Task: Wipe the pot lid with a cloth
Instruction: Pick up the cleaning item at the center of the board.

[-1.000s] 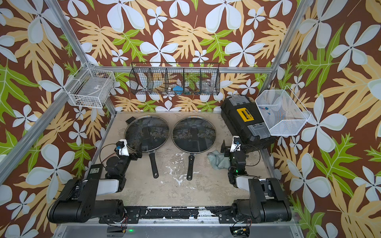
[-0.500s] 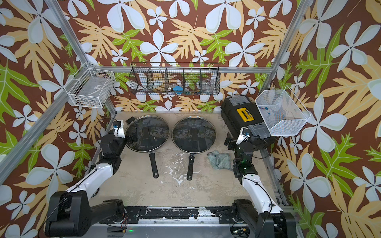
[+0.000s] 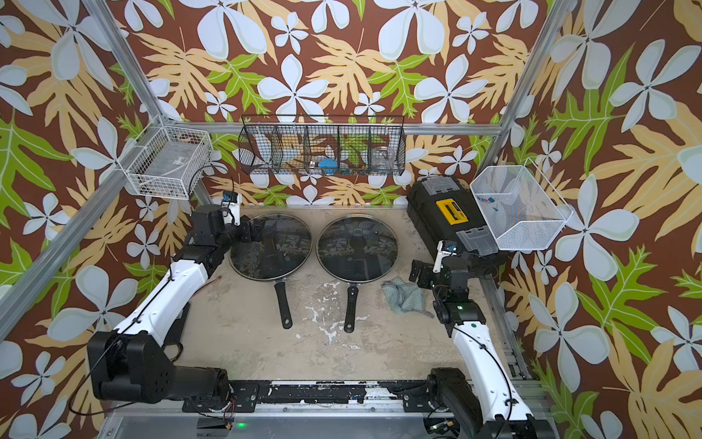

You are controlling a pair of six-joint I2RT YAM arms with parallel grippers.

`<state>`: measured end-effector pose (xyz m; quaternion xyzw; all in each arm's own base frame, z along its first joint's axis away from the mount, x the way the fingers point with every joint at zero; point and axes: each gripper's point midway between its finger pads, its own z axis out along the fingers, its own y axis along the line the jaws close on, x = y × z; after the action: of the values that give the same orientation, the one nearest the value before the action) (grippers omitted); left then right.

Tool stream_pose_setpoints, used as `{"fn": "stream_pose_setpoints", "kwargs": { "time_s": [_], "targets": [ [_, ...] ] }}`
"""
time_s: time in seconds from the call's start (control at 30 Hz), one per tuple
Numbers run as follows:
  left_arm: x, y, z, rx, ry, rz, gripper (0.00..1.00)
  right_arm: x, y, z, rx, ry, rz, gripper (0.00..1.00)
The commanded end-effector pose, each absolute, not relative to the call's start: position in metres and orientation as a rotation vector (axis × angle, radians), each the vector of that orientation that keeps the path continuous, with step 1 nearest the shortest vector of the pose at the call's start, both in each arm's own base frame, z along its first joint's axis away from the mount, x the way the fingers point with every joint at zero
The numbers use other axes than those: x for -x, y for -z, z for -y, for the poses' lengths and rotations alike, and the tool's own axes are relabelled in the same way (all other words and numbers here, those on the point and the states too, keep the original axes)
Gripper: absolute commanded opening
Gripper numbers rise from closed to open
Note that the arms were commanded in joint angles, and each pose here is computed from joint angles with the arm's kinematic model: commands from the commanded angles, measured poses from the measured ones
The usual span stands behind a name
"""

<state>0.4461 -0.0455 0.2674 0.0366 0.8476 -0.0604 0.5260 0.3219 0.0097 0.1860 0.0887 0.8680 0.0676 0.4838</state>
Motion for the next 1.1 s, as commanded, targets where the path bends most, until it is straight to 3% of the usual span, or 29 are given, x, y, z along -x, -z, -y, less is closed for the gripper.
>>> {"fn": "stream_pose_setpoints", "kwargs": {
  "time_s": [0.0, 0.37, 0.7, 0.9, 1.07],
  "targets": [
    [-0.442, -0.256, 0.048, -0.052, 0.159, -2.106, 1.0, -0.297, -0.151, -0.017, -0.223, -0.129, -2.279, 1.0],
    [-0.419, -0.264, 0.067, -0.143, 0.282, -2.124, 1.0, -0.283, -0.068, -0.061, -0.191, -0.175, -2.508, 1.0],
    [-0.364, -0.265, 0.105, -0.603, 0.388, -2.03, 1.0, -0.301, -0.043, -0.063, -0.189, -0.124, -2.592, 0.97],
    [-0.339, -0.268, 0.13, -0.81, 0.522, -1.951, 1.0, -0.3, -0.014, -0.065, -0.181, -0.108, -2.672, 0.89],
    [-0.328, -0.268, 0.138, -0.889, 0.576, -1.919, 1.0, -0.294, -0.003, -0.06, -0.215, -0.074, -2.707, 0.64]
  ]
}}
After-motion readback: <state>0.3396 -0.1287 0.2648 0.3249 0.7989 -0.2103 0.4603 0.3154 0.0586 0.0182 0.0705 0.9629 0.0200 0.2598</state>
